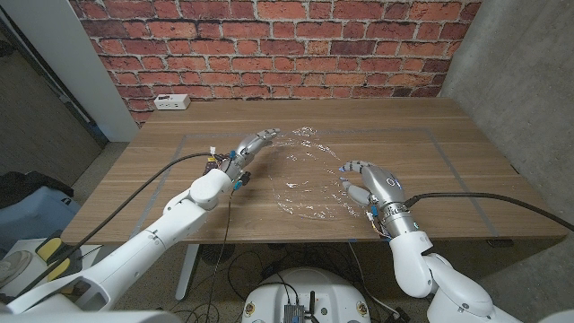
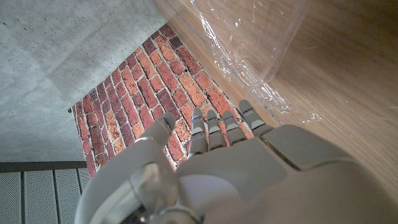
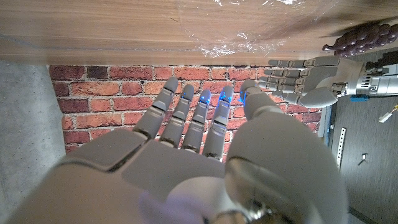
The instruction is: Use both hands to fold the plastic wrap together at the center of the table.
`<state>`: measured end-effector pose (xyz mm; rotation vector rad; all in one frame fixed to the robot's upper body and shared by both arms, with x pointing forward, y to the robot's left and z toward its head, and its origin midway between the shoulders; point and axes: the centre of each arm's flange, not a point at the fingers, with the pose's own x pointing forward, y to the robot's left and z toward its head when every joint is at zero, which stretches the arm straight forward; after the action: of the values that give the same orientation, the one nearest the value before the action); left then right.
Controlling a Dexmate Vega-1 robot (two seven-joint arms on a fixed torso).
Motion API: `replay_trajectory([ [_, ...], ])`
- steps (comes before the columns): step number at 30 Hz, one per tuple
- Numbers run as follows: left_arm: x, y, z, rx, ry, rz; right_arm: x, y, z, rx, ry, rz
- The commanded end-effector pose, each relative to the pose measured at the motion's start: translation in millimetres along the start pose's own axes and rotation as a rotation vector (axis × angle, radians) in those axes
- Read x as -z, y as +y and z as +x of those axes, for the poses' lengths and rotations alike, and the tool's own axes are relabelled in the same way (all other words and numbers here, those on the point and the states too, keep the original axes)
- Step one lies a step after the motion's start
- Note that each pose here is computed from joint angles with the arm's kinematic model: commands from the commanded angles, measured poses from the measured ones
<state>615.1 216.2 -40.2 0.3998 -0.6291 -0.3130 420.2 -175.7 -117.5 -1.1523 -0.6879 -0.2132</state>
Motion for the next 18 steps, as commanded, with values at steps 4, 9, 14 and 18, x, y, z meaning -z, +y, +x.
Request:
replay_trajectory([
  [4, 1.9, -4.1, -4.7, 0.008, 0.001, -0.002, -6.9, 8.1, -10.0, -0.043, -0.008, -0.009],
  [9, 3.1, -4.5, -4.9, 0.009, 0.001, -0.005, -9.7, 12.0, -11.2, -0.082, -0.016, -0.008],
  [14, 3.9, -4.6, -4.4, 0.012, 0.0, -0.005, -11.0, 15.2, -11.8, -0.11, -0.011, -0.014],
  [18, 4.2, -4.9, -3.4, 0.014, -0.002, -0.006, -11.4, 17.9, -12.6, -0.132, -0.008, -0.017],
])
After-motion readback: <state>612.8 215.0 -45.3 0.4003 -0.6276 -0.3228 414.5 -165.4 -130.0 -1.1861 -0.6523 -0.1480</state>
